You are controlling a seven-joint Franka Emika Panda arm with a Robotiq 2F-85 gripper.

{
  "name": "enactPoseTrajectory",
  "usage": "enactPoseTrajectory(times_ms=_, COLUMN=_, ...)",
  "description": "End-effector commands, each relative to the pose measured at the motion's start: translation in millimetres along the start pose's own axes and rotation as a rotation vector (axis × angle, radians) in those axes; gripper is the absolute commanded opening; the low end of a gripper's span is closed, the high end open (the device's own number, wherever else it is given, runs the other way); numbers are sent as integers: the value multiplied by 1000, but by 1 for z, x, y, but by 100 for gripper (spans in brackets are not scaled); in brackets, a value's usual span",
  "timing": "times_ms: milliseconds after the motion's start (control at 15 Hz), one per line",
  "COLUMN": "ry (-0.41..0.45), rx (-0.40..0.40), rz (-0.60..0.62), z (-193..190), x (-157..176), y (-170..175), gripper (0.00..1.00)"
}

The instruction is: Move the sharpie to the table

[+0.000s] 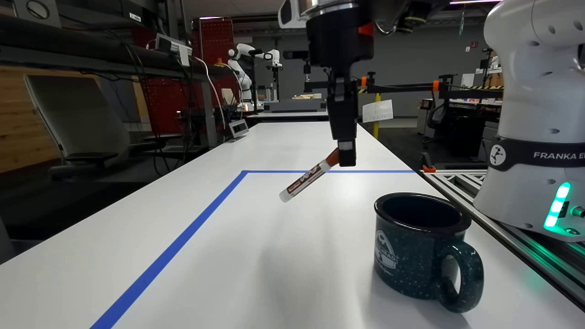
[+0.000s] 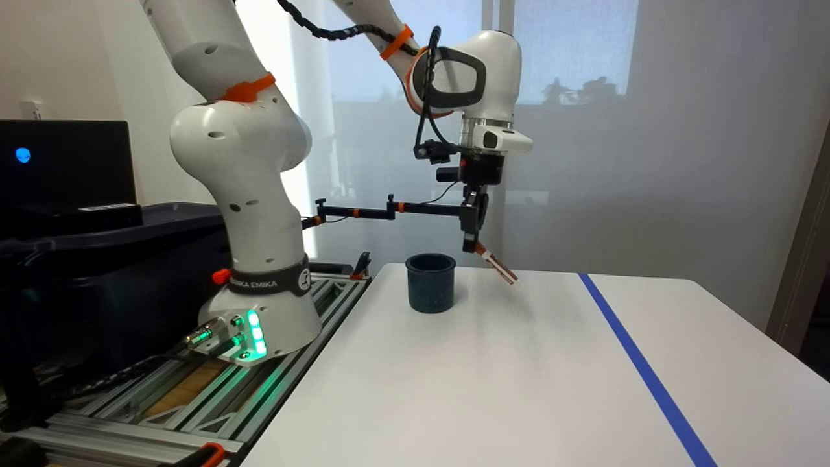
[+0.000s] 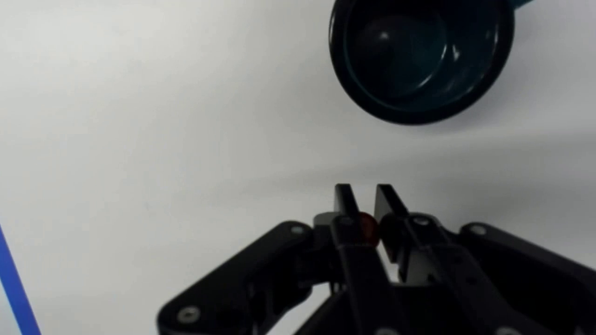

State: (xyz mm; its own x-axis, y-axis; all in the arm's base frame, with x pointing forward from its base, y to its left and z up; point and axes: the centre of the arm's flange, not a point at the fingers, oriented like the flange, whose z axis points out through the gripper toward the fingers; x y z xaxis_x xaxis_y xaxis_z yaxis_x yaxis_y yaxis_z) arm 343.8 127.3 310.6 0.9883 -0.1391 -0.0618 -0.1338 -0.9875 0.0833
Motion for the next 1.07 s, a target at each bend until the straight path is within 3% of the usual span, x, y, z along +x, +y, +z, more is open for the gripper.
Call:
enactPoseTrajectory(times_ms=0, ry=84, rx=63, rz=-130, z=42, x=-36, y=15, gripper=4)
enactPoseTrajectory(times_ms=267, ry=168, rx=152, rz=-240, z=57, x=-28, y=10, gripper=4)
enactPoseTrajectory(times_ms=467, ry=186, rx=196, rz=-292, z=70, x=-22, y=7, gripper=4)
enactPoseTrajectory(times_ms=1000, ry=113, rx=276, rz=-386, z=101, x=-21, y=13, gripper=4)
